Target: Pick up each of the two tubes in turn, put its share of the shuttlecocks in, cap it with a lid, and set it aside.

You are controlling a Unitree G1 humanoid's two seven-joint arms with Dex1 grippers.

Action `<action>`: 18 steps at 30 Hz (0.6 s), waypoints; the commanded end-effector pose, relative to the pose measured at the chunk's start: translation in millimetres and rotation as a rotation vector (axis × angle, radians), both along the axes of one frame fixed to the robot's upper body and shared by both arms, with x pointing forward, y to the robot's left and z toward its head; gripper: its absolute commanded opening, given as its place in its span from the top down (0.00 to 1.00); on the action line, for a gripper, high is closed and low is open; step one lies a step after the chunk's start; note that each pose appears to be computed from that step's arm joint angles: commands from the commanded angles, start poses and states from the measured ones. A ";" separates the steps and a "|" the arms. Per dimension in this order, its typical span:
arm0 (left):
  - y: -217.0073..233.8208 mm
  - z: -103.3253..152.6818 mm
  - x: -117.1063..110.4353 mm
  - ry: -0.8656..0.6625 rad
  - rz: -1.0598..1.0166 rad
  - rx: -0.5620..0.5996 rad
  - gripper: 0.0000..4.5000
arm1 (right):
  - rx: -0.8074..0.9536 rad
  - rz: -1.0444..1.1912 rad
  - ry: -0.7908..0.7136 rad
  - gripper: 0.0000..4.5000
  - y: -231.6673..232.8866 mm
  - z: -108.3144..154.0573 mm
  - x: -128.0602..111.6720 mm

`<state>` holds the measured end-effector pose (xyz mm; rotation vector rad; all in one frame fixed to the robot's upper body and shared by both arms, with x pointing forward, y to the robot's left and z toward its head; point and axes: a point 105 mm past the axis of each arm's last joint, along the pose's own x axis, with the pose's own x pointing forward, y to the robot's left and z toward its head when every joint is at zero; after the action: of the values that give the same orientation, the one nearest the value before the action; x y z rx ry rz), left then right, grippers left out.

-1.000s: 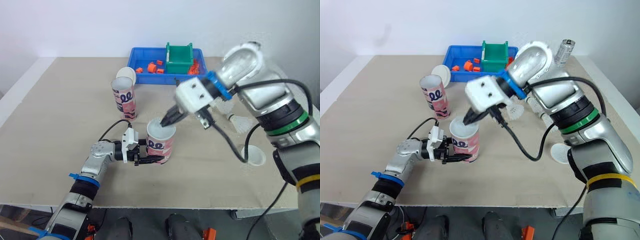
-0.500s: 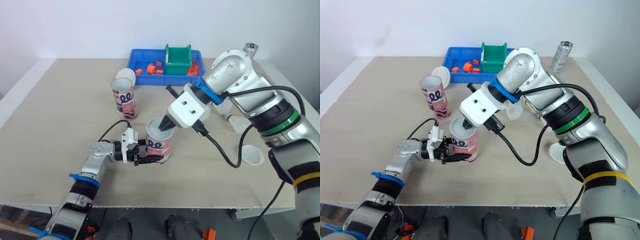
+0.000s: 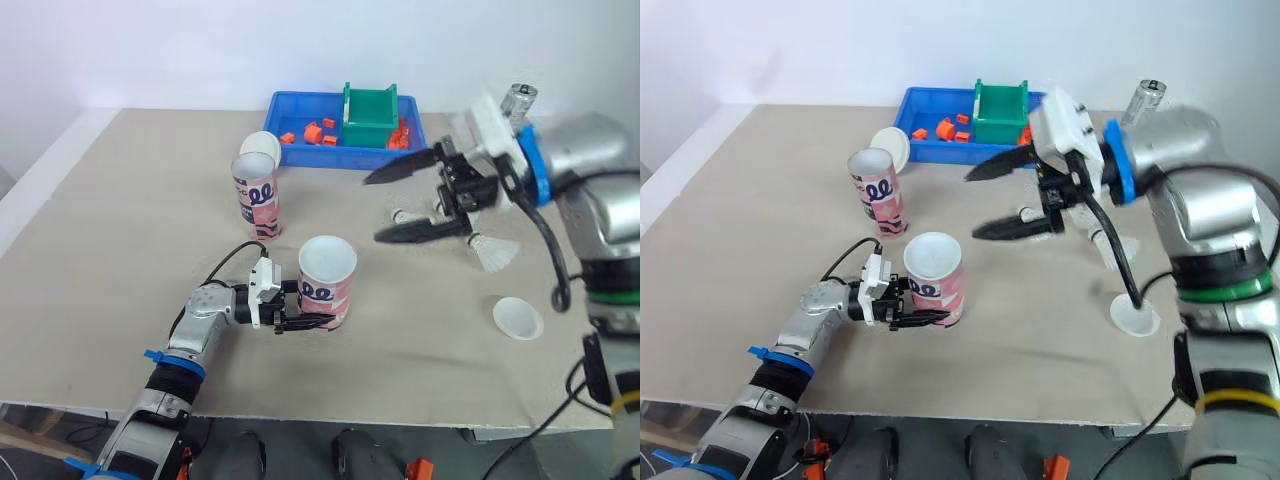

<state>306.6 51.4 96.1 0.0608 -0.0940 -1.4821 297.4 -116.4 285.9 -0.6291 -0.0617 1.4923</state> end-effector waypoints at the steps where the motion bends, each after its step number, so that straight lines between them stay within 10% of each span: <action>1: 0.4 -12.4 -7.0 0.034 -0.032 0.036 0.01 | 0.110 -0.090 -0.001 0.00 -10.0 7.5 -9.8; 18: 35.8 5.4 -5.8 -0.114 0.015 0.055 0.01 | 0.027 -0.222 0.246 0.00 -25.6 -78.2 -31.1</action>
<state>302.4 77.0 95.9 0.1512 -0.1134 -1.4797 268.1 -141.3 200.0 -0.3658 0.2095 1.3471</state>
